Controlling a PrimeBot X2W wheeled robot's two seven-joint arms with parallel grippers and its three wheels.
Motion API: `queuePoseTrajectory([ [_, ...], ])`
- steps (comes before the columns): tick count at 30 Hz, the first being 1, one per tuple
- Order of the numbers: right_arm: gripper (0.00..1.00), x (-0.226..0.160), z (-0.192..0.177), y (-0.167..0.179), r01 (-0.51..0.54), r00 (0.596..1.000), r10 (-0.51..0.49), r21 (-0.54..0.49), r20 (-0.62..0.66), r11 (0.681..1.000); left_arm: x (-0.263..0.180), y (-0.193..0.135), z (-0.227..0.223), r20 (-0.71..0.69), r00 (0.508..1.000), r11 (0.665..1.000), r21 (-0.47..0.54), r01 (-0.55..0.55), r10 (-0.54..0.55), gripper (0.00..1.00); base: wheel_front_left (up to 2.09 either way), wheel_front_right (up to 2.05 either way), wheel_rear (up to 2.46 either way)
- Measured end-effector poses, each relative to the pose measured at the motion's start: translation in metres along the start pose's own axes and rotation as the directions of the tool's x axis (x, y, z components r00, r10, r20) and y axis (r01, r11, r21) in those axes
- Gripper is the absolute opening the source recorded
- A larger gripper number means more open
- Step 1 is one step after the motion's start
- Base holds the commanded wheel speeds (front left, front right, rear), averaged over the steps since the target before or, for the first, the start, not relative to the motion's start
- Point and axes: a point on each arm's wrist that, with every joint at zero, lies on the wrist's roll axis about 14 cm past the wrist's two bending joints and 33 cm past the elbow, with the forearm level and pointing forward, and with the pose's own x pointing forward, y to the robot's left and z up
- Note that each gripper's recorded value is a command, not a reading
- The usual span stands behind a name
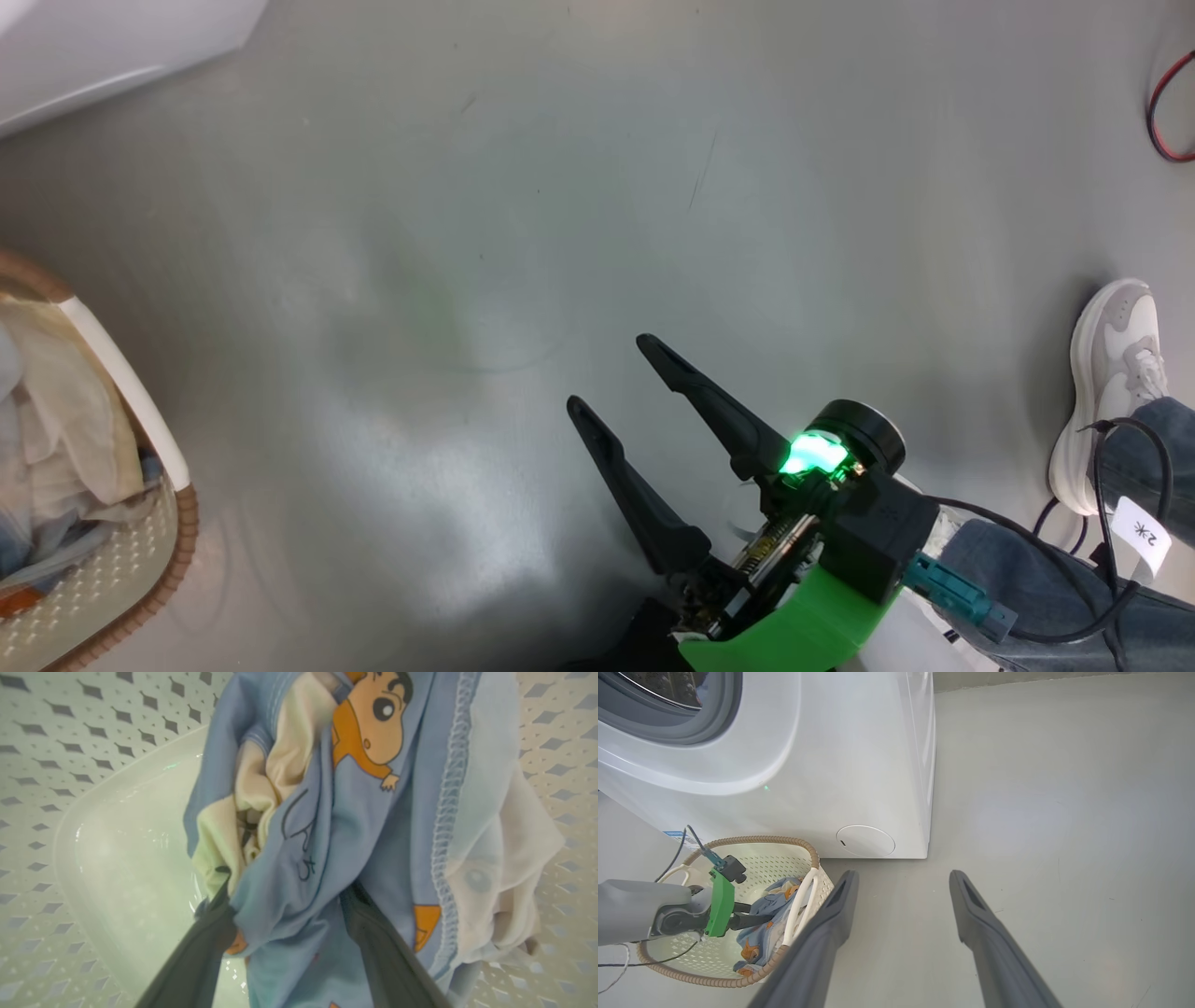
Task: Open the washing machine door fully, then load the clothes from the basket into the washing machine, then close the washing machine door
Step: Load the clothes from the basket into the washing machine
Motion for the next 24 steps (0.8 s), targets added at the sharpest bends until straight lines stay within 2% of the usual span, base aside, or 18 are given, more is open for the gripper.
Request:
queuePoseTrajectory([
  [6, 1.0, 0.002, -0.002, 0.0, -0.002, 1.0, 0.002, 0.003, -0.004, 1.0, 0.005, -0.008, -0.003, -0.004, 1.0, 1.0, 0.009, 0.027, -0.027, 1.0, 0.0, 0.0, 0.0],
  [7, 1.0, 0.002, -0.003, 0.0, -0.001, 1.0, 0.001, 0.004, -0.004, 1.0, 0.005, -0.009, -0.004, -0.004, 1.0, 0.999, 0.012, 0.029, -0.029, 0.93, 0.0, 0.0, 0.0],
  [8, 1.0, 0.003, -0.003, 0.0, -0.001, 1.0, 0.001, 0.004, -0.004, 1.0, 0.006, -0.01, -0.003, 0.003, 0.999, 0.999, 0.014, 0.032, -0.033, 0.62, 0.0, 0.0, 0.0],
  [9, 1.0, 0.003, -0.003, 0.0, 0.0, 1.0, 0.0, 0.004, -0.004, 1.0, 0.007, -0.011, -0.003, 0.01, 0.999, 0.999, 0.018, 0.035, -0.035, 0.4, 0.0, 0.0, 0.0],
  [10, 1.0, 0.003, -0.003, 0.0, 0.0, 1.0, 0.0, 0.004, -0.004, 1.0, 0.007, -0.011, -0.003, 0.01, 0.999, 0.999, 0.018, 0.035, -0.035, 0.06, 0.0, 0.0, 0.0],
  [11, 1.0, 0.002, -0.003, 0.0, 0.002, 1.0, -0.002, 0.004, -0.005, 1.0, 0.008, -0.014, -0.002, 0.016, 0.999, 0.998, 0.039, 0.042, -0.043, 0.0, 0.0, 0.0, 0.0],
  [19, 1.0, -0.001, 0.002, -0.002, 0.011, 1.0, -0.011, -0.001, 0.005, 1.0, 0.005, -0.016, 0.012, 0.07, 0.996, 0.998, 0.046, 0.047, -0.05, 0.0, 0.0, 0.0, 0.0],
  [24, 1.0, -0.005, 0.009, -0.014, 0.046, 0.999, -0.046, -0.012, 0.021, 0.999, -0.006, -0.022, 0.032, 0.157, 0.986, 0.998, 0.032, 0.049, -0.054, 0.0, 0.0, 0.0, 0.0],
])
